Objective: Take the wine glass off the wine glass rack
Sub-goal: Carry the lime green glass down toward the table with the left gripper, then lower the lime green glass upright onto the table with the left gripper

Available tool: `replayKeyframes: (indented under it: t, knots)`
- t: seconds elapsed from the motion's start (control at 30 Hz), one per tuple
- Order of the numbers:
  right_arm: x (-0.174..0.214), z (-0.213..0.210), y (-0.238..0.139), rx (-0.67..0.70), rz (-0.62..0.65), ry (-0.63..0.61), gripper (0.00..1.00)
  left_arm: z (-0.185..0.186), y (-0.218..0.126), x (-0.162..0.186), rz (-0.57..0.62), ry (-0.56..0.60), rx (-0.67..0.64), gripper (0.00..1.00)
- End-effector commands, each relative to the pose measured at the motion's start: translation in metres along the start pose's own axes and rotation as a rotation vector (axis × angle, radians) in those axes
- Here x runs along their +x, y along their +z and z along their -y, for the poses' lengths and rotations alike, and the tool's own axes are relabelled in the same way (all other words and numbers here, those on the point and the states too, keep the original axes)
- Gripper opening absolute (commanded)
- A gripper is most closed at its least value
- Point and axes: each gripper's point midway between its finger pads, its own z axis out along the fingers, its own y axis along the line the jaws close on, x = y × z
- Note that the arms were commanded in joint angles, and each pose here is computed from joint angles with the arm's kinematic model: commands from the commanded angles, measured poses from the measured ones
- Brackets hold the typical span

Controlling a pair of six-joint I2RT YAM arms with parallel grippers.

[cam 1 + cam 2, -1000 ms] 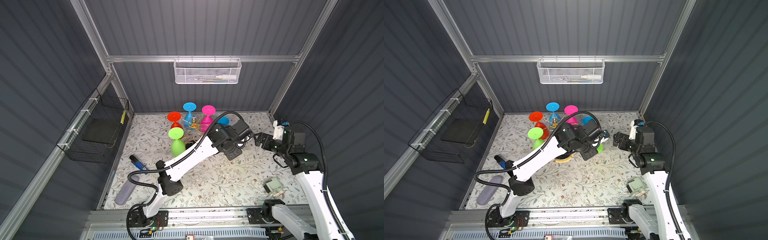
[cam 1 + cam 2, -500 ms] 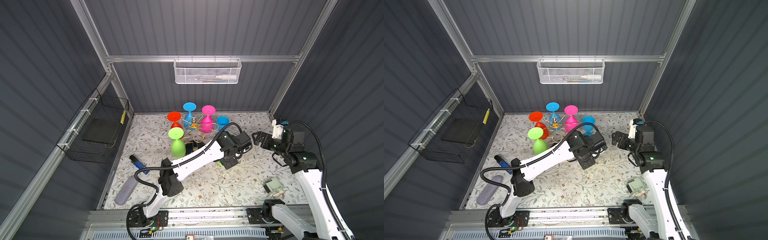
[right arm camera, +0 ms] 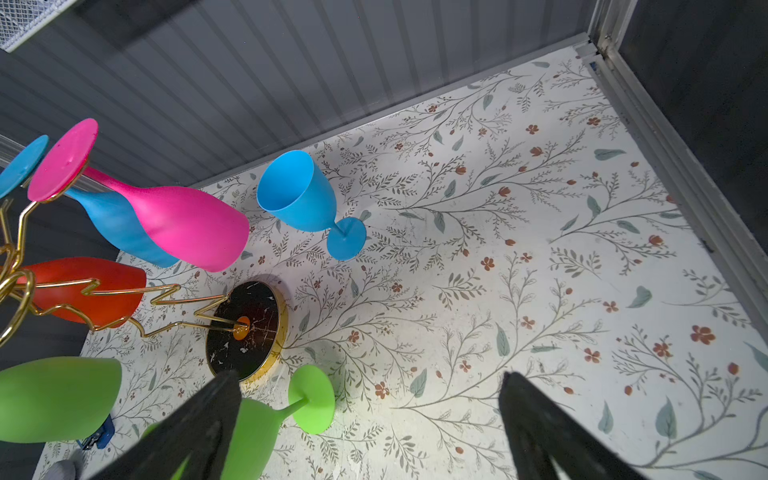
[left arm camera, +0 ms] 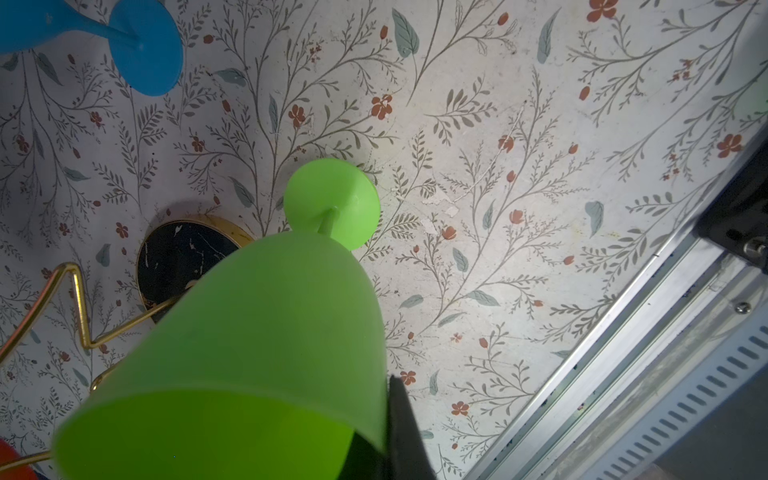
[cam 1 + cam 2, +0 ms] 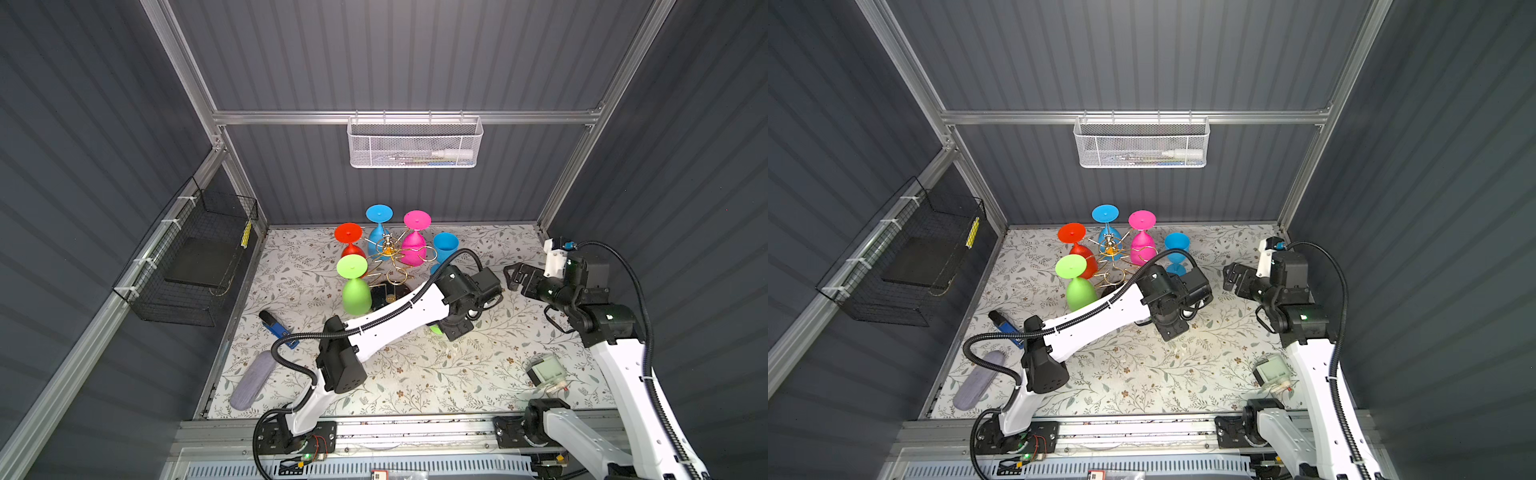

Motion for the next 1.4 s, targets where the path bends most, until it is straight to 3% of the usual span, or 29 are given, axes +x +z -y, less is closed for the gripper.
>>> replayKeyframes:
  t: [0.0,0.2,0.4,0.63,0.8,1.1,1.37]
  knots:
    - [-0.003,-0.003,-0.003,-0.017,0.018,0.003,0.99,0.002,0.002,0.009,-0.035,-0.006,0.004,0.04]
    - [-0.002,-0.003,-0.002,-0.021,0.013,0.005,0.99,0.003,0.004,0.01,-0.038,-0.007,0.011,0.08]
    - [-0.003,-0.004,-0.002,-0.027,0.014,0.004,0.99,-0.003,-0.013,0.0,0.048,-0.027,-0.01,0.1]
    - [-0.003,-0.007,-0.002,-0.041,0.011,0.011,0.99,0.001,0.009,0.014,-0.054,-0.009,-0.006,0.15]
    - [-0.003,-0.007,-0.003,-0.042,0.014,0.01,0.99,-0.002,0.008,0.012,-0.041,-0.012,-0.024,0.17]
    - [-0.003,-0.008,-0.003,-0.046,0.016,0.009,0.99,-0.006,0.006,0.013,-0.034,-0.021,-0.041,0.37]
    - [-0.007,-0.01,-0.004,-0.054,0.026,0.007,0.99,-0.015,-0.031,-0.004,0.129,-0.043,-0.056,0.56]
